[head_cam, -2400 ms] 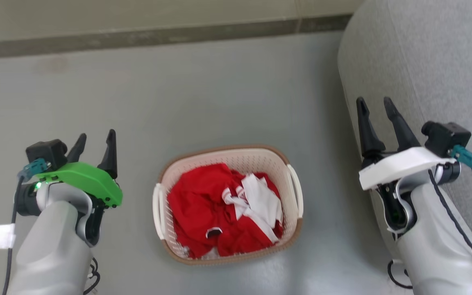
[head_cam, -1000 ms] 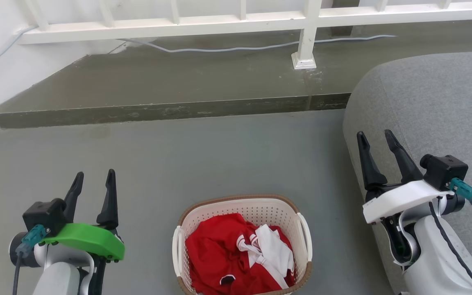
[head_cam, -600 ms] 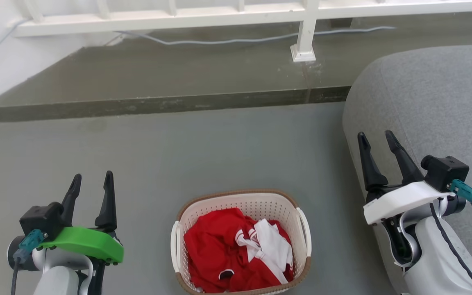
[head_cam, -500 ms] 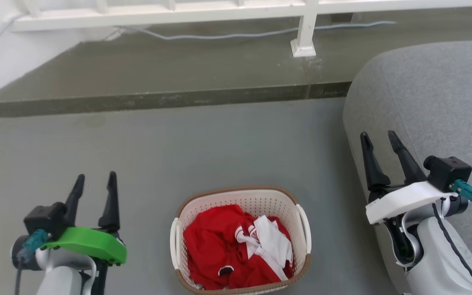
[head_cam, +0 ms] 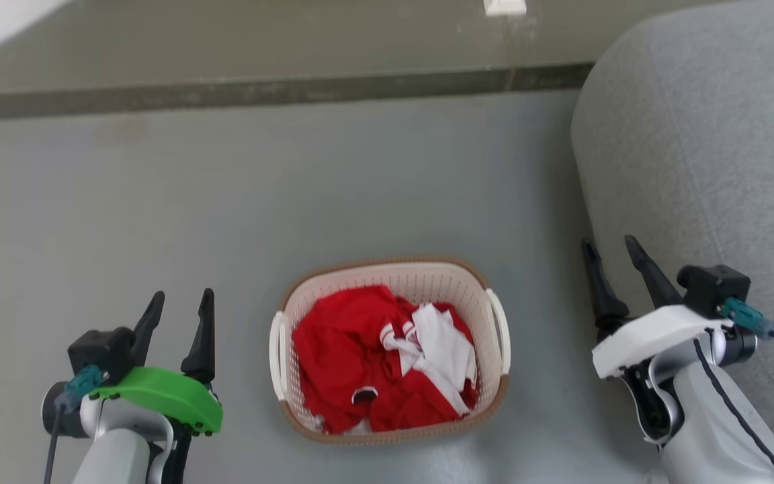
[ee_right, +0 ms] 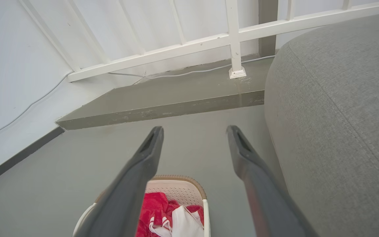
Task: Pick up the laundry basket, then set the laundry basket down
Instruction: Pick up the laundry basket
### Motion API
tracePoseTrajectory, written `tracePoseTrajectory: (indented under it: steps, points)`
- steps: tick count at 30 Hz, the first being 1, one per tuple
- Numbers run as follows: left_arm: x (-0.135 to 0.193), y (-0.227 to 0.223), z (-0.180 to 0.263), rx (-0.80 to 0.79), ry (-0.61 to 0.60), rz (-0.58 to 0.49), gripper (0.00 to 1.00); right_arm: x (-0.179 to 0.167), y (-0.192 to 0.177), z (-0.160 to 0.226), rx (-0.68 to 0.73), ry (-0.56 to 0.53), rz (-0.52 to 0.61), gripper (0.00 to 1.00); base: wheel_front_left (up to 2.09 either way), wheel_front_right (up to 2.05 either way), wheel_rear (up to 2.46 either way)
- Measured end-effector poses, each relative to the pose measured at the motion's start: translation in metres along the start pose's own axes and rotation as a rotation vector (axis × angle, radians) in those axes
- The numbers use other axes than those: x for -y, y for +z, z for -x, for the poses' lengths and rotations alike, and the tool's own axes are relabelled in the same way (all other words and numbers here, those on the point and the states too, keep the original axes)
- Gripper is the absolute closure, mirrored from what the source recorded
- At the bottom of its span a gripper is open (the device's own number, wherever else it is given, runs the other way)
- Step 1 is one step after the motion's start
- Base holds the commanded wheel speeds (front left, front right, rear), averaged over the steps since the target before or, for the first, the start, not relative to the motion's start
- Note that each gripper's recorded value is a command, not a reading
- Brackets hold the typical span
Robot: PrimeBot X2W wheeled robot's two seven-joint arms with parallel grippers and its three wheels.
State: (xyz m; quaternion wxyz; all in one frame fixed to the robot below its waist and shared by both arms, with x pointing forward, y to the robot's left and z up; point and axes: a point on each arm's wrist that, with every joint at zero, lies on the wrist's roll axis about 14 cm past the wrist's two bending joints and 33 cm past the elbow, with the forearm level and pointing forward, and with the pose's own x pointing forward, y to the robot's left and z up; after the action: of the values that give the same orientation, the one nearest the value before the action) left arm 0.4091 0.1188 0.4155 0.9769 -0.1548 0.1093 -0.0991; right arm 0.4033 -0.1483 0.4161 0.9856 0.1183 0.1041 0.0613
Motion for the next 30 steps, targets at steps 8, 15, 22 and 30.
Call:
tracePoseTrajectory:
  steps: [8, 15, 22, 30]
  points:
    - [-0.008, -0.049, -0.023, -0.165, 0.006, 0.021, 0.0, 0.011, -0.047, -0.02, -0.154, -0.029, -0.036, 0.0, 0.0, 0.0, 0.0]
    - [-0.011, -0.09, -0.037, -0.305, 0.007, 0.041, 0.0, 0.014, -0.09, -0.032, -0.297, -0.026, -0.033, 0.0, 0.0, 0.0, 0.0]
    - [-0.009, -0.122, -0.051, -0.412, 0.0, 0.089, 0.0, 0.021, -0.128, -0.04, -0.42, -0.043, -0.048, 0.0, 0.0, 0.0, 0.0]
    - [-0.01, -0.157, -0.065, -0.526, -0.003, 0.131, 0.0, 0.022, -0.174, -0.044, -0.579, -0.032, -0.047, 0.0, 0.0, 0.0, 0.0]
